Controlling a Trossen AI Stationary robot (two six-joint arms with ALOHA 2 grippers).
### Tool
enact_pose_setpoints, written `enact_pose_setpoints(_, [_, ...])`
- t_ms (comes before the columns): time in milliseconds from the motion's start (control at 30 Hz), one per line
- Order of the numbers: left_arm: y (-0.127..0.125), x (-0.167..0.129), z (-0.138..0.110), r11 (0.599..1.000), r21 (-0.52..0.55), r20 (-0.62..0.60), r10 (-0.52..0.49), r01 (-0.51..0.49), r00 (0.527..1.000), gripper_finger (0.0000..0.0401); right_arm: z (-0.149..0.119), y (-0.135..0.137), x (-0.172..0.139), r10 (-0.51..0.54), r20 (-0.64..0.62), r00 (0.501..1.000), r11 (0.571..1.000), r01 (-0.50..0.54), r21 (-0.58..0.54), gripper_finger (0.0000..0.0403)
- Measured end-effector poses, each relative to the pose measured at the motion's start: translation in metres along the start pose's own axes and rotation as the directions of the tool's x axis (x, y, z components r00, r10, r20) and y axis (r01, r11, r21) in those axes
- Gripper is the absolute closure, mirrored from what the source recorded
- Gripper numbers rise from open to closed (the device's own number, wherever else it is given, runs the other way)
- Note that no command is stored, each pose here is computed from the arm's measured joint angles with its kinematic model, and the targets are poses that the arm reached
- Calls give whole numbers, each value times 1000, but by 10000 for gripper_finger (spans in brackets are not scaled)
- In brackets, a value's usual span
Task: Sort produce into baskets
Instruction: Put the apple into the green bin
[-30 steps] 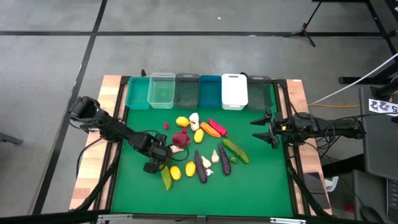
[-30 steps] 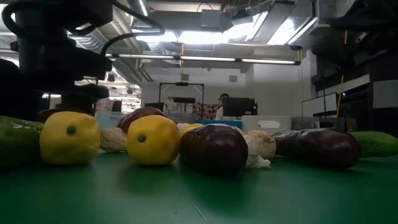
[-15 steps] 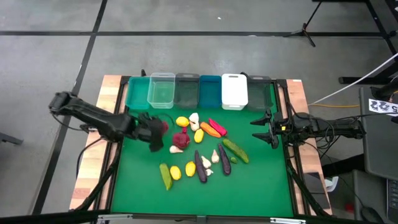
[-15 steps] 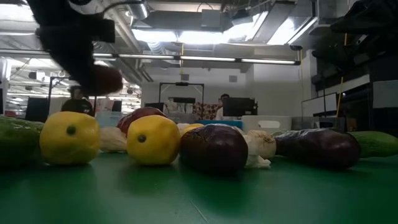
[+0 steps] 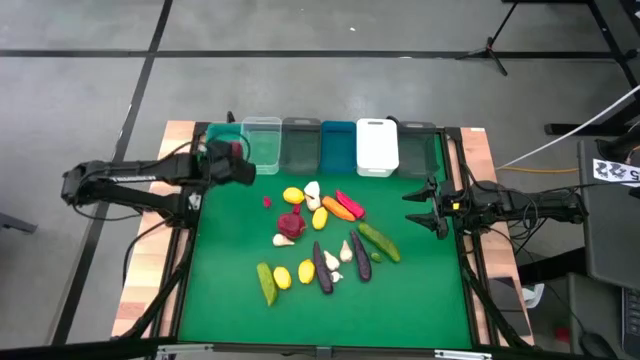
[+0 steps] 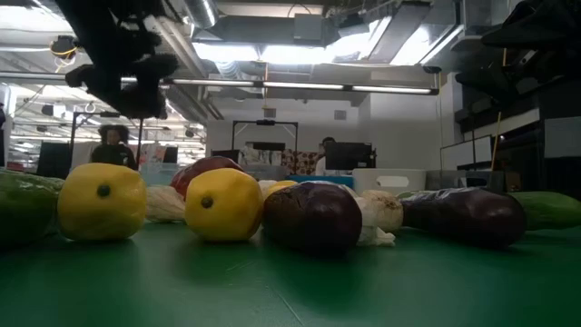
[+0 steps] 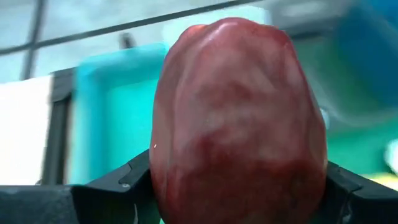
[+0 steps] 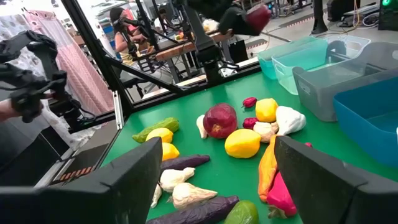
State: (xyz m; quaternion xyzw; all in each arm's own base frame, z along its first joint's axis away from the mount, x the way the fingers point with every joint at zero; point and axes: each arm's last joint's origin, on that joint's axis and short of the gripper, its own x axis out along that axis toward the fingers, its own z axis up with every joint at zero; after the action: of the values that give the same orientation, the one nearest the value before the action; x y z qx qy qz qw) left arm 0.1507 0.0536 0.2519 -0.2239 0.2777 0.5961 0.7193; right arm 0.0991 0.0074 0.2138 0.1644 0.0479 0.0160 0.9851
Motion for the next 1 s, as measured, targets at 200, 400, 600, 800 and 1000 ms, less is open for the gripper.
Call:
enact_pose_setpoints(200, [17, 31, 16, 973, -83, -50, 212, -215, 976, 137, 0, 0, 0, 0, -1, 1000, 1000, 0, 0, 93])
enact_pose_setpoints(400, [25, 57, 24, 941, -118, -129, 303, -318, 944, 137, 0, 0, 0, 0, -1, 1000, 1000, 0, 0, 93])
enact_pose_setpoints(600, [25, 79, 24, 921, -98, -203, 351, -376, 914, 137, 0, 0, 0, 2, -4, 1000, 1000, -2, -1, 93])
enact_pose_setpoints(800, [20, 96, 18, 909, -37, -249, 395, -416, 884, 136, -1, 0, 0, -1, -11, 1000, 1000, 1, -1, 93])
enact_pose_setpoints(1000, [14, 106, 17, 924, 23, -261, 375, -382, 890, 136, -1, 1, 0, 27, -21, 999, 1000, -27, 0, 93])
